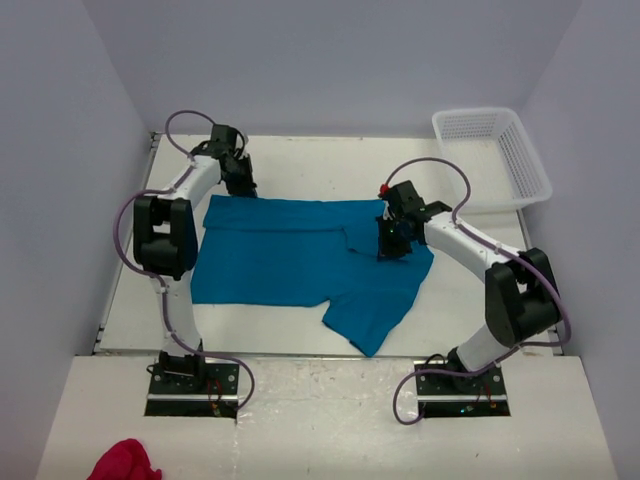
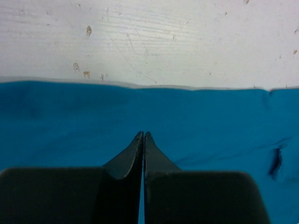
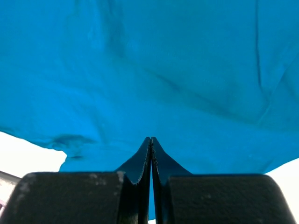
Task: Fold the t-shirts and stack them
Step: Grap the side of the flattened tshirt closest away from the robot with both arms
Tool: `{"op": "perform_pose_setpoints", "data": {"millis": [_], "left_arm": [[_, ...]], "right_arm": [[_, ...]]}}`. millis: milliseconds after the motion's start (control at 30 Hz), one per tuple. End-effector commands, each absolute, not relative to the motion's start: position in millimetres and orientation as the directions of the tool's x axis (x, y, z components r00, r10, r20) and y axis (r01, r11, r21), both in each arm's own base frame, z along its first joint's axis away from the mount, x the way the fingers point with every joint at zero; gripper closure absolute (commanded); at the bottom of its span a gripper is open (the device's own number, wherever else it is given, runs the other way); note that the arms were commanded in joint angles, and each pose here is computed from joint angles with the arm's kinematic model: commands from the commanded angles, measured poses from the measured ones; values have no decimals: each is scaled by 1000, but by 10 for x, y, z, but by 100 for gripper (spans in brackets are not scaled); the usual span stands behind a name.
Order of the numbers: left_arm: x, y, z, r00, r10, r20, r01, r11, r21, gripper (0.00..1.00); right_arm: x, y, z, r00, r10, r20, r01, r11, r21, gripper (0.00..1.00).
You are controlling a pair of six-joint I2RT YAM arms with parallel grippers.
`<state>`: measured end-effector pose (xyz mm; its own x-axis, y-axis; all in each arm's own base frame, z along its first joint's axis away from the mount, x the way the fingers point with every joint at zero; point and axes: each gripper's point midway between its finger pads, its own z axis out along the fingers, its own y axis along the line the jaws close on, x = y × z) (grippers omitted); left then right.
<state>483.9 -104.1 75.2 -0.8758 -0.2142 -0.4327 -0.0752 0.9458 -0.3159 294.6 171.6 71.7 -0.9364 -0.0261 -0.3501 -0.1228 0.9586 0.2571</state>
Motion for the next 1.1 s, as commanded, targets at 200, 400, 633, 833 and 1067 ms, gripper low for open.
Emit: {"op": "perform_pose_setpoints", "data": {"millis": [200, 400, 633, 833, 1067], "left_arm": [[5016, -1070, 327, -892, -218, -396, -71, 933, -353, 100], [5120, -964, 132, -895, -260, -361, -109, 915, -389, 100], [5282, -758, 96, -883, -302, -359, -143, 902, -408, 100], [5410, -754, 116, -880, -315, -355, -138, 885, -444, 100], [5360, -802, 137, -881, -316, -352, -126, 874, -469, 100]], "right_arm": [[2507, 1849, 1066, -887, -17, -461, -194, 920, 340, 100], [2076, 1786, 1073, -892, 20, -451, -180, 900, 397, 76], [1720, 1760, 851, -924, 46, -379, -122, 905, 407, 56], [1499, 1864, 731, -940, 3, -342, -137, 913, 385, 57], [1158, 2057, 606, -952, -26, -304, -166, 879, 447, 55]]}}
